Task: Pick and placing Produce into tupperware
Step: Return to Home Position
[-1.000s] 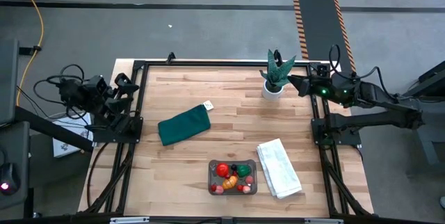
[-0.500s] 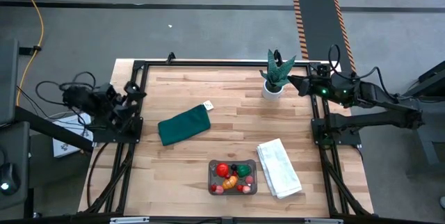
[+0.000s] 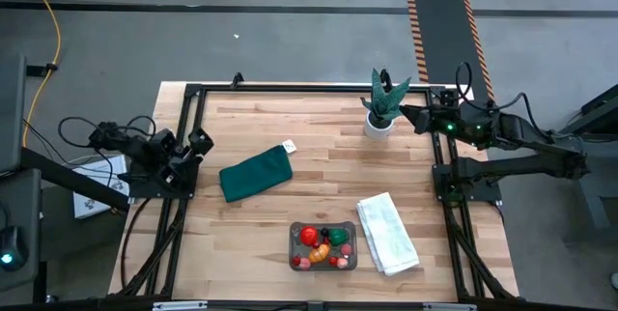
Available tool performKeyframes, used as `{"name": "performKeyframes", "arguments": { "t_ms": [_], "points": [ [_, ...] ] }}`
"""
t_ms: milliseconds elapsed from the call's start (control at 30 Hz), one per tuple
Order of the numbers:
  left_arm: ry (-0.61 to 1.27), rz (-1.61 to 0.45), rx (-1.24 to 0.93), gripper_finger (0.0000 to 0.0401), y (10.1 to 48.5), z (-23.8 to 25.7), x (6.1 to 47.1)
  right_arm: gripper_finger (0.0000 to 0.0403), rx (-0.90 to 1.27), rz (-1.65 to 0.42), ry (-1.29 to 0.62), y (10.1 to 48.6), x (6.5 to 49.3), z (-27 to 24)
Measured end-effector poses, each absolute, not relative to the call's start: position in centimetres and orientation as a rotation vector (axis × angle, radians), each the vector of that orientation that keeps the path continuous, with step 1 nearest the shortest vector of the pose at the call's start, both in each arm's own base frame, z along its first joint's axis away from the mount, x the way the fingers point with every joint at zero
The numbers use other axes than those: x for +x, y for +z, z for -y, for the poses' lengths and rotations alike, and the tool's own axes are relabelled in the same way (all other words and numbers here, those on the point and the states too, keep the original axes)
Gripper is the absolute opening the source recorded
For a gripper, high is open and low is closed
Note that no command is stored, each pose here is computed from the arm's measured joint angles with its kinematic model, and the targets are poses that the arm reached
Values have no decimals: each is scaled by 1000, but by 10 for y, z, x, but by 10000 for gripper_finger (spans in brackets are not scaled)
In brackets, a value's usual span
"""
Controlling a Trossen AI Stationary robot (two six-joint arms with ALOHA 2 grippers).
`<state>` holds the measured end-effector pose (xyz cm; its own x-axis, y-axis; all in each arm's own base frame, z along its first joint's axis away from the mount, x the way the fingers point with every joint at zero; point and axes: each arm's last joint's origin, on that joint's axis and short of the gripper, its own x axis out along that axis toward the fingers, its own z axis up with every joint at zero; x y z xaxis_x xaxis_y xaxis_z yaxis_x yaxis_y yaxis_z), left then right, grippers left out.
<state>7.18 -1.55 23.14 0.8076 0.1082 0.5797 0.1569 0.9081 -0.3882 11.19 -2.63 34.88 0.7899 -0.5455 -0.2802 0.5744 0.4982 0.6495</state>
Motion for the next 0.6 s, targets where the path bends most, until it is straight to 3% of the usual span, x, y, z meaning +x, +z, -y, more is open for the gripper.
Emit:
{"name": "performKeyframes", "arguments": {
  "t_ms": [233,467,600],
  "points": [
    [-24,587,-454,237,221,17,76,156,794,-59,-670,348,112,26],
    [271,401,-586,237,200,12,85,156,770,-81,-674,346,111,26],
    [284,283,-658,237,185,14,89,156,765,-83,-673,346,111,26]
  ]
}}
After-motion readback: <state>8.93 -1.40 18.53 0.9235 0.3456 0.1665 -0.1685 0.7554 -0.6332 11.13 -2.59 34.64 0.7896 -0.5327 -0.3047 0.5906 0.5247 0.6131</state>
